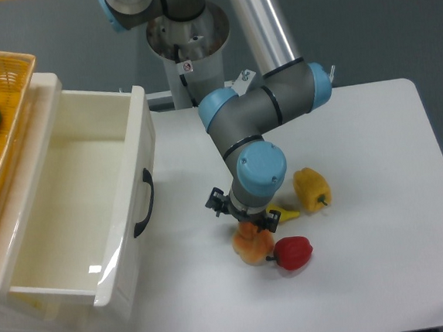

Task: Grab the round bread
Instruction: 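Lower the open gripper around the bread roll and close it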

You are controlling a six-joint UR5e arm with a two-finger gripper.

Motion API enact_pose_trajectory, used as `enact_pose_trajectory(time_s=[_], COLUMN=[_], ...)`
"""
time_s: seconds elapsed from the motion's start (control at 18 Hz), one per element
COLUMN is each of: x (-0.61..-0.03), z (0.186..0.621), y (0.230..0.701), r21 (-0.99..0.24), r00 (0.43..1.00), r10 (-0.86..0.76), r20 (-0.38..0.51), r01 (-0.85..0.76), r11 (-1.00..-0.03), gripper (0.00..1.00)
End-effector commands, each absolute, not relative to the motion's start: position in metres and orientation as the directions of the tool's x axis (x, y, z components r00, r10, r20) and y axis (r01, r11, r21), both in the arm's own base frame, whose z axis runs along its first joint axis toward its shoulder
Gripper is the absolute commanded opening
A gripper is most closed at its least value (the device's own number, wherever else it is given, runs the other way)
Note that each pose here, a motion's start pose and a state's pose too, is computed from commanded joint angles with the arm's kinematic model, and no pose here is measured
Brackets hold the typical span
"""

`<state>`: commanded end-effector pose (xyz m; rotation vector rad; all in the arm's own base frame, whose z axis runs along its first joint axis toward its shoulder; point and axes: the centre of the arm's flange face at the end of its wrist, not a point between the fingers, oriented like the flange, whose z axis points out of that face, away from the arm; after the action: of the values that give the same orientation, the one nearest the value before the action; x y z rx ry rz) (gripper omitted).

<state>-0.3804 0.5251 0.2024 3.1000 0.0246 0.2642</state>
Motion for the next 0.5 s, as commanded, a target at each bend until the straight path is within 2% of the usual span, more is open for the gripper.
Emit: enact_pose_trajectory(time_s=[0.5], x=[-0.3793], z=[0.1953], y=[0.525], r21=[0.042], r00=[0.984], r10=[0.017], r20=[0.176], r01=[0.009], r11=[-0.999], gripper=[1.0])
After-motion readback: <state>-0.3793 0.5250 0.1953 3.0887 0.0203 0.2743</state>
